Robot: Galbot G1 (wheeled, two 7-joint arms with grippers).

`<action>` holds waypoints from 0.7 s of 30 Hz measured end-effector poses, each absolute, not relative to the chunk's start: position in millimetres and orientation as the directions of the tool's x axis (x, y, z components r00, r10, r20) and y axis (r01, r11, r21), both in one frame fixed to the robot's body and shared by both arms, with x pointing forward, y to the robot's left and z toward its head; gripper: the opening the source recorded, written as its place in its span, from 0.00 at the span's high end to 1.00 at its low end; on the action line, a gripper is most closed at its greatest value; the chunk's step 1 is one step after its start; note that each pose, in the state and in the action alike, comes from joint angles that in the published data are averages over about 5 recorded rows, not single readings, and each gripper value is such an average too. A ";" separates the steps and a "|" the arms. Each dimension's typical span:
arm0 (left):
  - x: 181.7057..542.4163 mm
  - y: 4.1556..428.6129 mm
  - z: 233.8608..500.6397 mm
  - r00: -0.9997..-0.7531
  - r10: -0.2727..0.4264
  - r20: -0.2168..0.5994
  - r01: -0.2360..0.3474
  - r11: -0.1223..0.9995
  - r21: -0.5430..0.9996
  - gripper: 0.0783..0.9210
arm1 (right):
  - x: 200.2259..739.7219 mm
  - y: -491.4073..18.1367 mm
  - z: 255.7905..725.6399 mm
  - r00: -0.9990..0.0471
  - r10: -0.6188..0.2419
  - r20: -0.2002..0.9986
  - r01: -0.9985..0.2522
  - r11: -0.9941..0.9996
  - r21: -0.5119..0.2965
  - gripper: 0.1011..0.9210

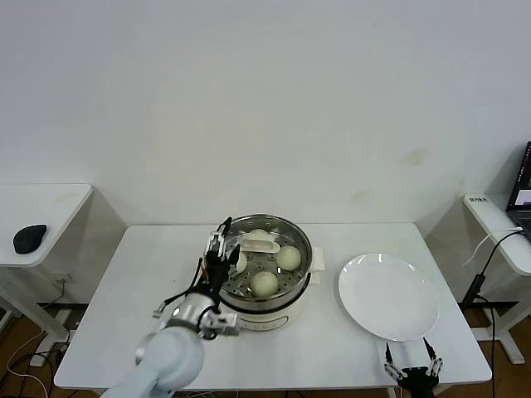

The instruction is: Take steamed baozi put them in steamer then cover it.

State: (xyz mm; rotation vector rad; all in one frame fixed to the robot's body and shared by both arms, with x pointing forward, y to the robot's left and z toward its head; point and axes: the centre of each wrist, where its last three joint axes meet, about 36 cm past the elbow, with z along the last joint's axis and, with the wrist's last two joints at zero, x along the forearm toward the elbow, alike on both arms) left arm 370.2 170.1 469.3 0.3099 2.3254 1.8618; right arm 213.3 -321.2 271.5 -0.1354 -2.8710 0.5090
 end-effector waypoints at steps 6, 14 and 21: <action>332.0 192.7 469.8 -0.961 0.278 0.001 0.133 0.459 0.879 0.12 | 213.4 -321.6 273.7 -0.974 0.114 0.197 0.041 0.939 -0.343 0.12; 294.9 228.4 452.4 -0.977 0.203 -0.059 0.138 0.825 0.548 0.12 | 214.7 -323.5 283.9 -0.978 0.071 0.194 0.003 0.944 -0.329 0.12; 261.1 244.9 430.3 -0.998 0.066 -0.008 0.062 0.966 0.251 0.12 | 217.8 -327.9 298.3 -0.979 0.013 0.204 -0.052 0.950 -0.307 0.12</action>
